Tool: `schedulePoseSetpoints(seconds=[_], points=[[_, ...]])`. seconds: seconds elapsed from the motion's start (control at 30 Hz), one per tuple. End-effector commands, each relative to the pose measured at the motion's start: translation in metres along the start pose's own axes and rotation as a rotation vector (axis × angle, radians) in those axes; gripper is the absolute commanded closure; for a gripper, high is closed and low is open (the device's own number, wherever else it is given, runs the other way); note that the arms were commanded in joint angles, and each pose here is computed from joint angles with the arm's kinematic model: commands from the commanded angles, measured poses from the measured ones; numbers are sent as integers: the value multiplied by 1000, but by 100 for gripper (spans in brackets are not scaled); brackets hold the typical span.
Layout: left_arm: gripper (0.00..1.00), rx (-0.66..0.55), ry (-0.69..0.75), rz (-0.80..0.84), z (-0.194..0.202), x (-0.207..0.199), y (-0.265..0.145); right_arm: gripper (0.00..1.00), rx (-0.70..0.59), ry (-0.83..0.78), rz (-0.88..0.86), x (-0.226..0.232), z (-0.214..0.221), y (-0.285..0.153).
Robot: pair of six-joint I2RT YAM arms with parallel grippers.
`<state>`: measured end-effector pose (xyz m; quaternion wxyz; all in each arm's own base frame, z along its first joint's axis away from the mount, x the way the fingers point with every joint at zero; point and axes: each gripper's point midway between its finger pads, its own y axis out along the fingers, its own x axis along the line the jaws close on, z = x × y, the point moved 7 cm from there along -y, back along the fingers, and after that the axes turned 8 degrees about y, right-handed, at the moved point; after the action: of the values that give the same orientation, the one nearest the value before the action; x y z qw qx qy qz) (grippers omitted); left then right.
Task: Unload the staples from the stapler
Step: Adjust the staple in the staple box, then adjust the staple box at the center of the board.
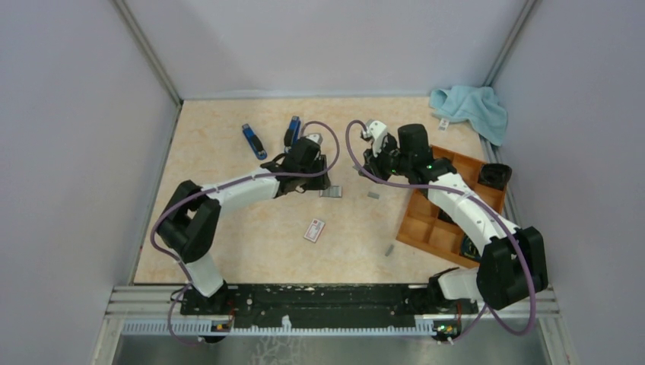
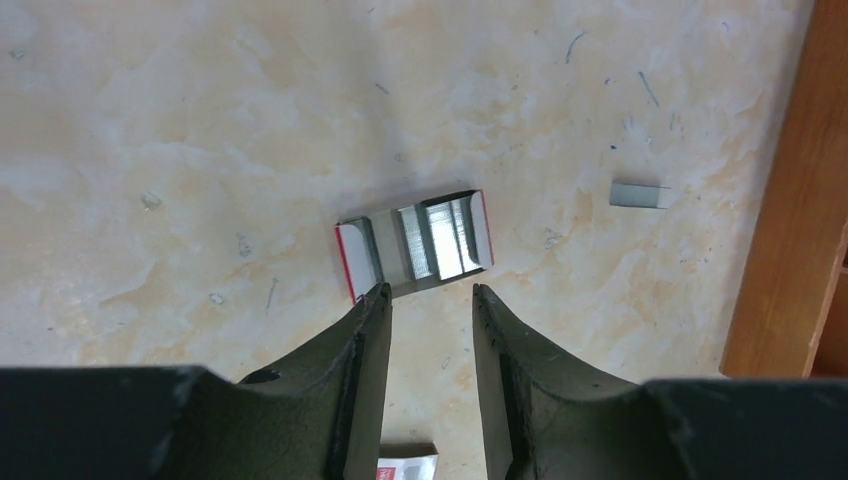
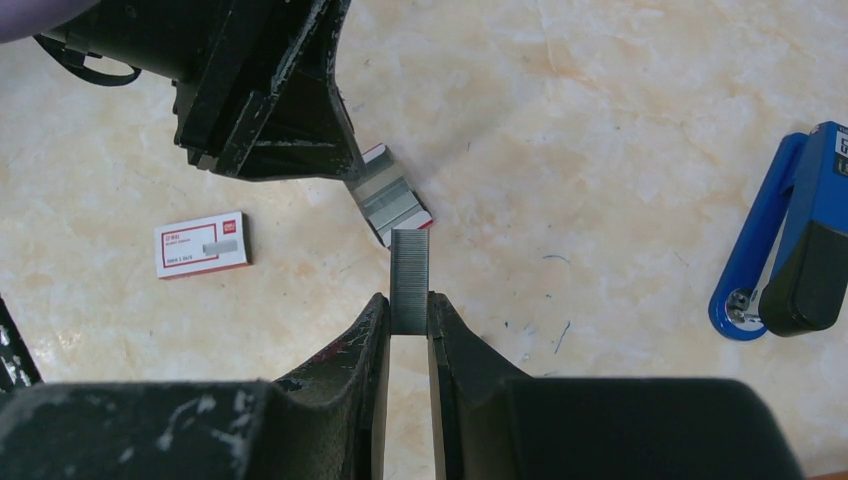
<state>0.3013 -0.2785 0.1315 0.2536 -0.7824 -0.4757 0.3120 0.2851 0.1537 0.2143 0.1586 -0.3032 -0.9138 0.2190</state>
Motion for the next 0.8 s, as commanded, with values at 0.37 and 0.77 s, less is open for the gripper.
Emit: schedulePoseSetpoints(seconds=[0.37, 0.77], points=[[68, 81, -46, -129, 24, 50, 9, 89, -74, -51, 2, -1, -26, -5], [71, 145, -51, -73, 30, 44, 21, 89, -75, -52, 2, -1, -26, -5]])
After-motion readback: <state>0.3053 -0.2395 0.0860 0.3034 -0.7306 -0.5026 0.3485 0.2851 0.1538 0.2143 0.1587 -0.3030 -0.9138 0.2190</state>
